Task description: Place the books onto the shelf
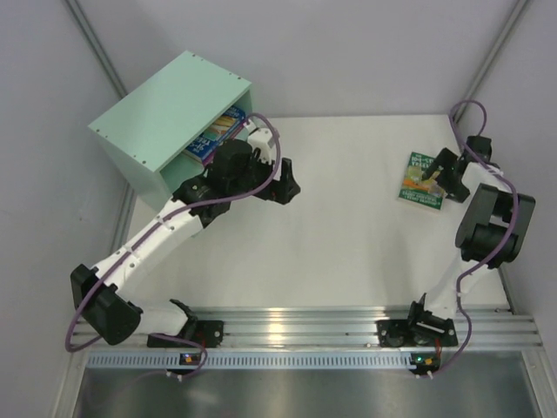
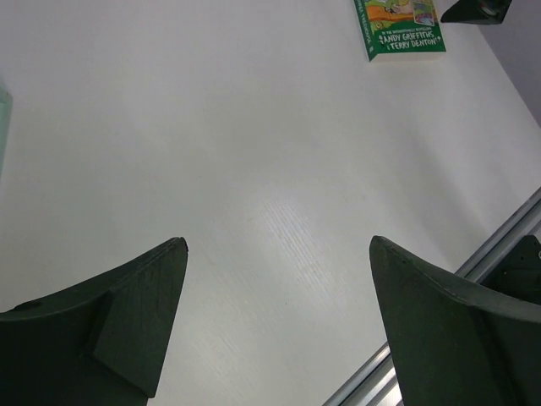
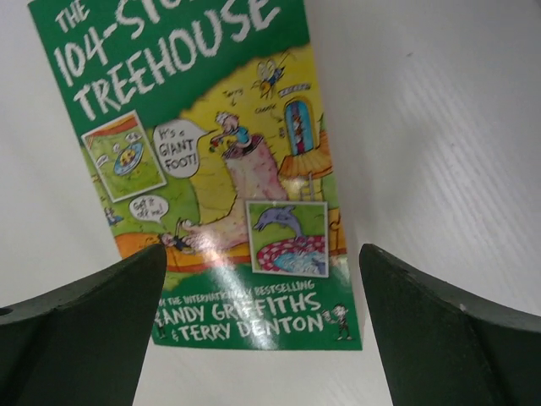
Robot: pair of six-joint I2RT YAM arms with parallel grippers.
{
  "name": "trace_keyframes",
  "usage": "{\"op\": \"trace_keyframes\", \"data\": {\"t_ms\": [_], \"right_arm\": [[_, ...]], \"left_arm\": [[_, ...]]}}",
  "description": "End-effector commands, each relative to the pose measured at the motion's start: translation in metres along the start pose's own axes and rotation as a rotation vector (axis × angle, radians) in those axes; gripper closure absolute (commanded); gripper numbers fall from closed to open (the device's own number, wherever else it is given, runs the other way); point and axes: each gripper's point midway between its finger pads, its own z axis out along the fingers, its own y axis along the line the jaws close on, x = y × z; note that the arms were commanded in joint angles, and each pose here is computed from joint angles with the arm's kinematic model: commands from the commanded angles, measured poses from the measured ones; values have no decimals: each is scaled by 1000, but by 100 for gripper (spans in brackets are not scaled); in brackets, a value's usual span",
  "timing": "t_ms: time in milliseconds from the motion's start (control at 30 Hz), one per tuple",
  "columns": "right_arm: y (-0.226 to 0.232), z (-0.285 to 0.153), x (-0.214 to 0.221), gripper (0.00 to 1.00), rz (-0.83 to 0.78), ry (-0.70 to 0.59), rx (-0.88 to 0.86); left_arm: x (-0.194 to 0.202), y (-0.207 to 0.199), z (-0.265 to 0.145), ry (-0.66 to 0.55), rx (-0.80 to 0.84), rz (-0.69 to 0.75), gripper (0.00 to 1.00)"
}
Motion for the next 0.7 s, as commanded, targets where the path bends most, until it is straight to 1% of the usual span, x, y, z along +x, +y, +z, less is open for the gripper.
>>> {"op": "trace_keyframes", "data": {"t_ms": [0,33,100,167,233,267,367,400,433,533,567,633,667], "right_arm": [[-24,-5,-39,5,-32,-76,105],[-30,-6,-46,5,-36,-95,137],[-40,7,-42,4,-24,-67,154],[-28,18,-39,4,-24,-26,75],[-14,33,-26,6,-17,39,-16],[-11,37,-21,10,-14,52,-31],[5,35,-2,17,1,81,-87],[16,26,-9,19,-6,41,-129],[19,25,8,20,11,66,-143],[48,10,37,24,-2,76,-210],[65,5,54,24,-38,94,-232],[82,-15,83,24,-54,95,-258],[106,-25,105,24,-106,108,-307]], "left_arm": [[-15,-13,-19,-70,55,-13,6],[-15,-14,-23,-73,55,-15,6],[-13,-13,-24,-72,55,-16,6],[-8,-10,-23,-69,43,-21,6],[-4,-5,-22,-67,18,-28,7],[-1,-2,-22,-63,7,-33,7],[2,3,-23,-64,-17,-30,8],[2,5,-23,-65,-28,-26,8],[1,9,-24,-70,-50,-24,8],[1,11,-26,-68,-64,-22,8],[0,9,-26,-68,-53,-21,9],[0,8,-27,-67,-46,-24,9],[-1,7,-28,-72,-45,-24,9]]}}
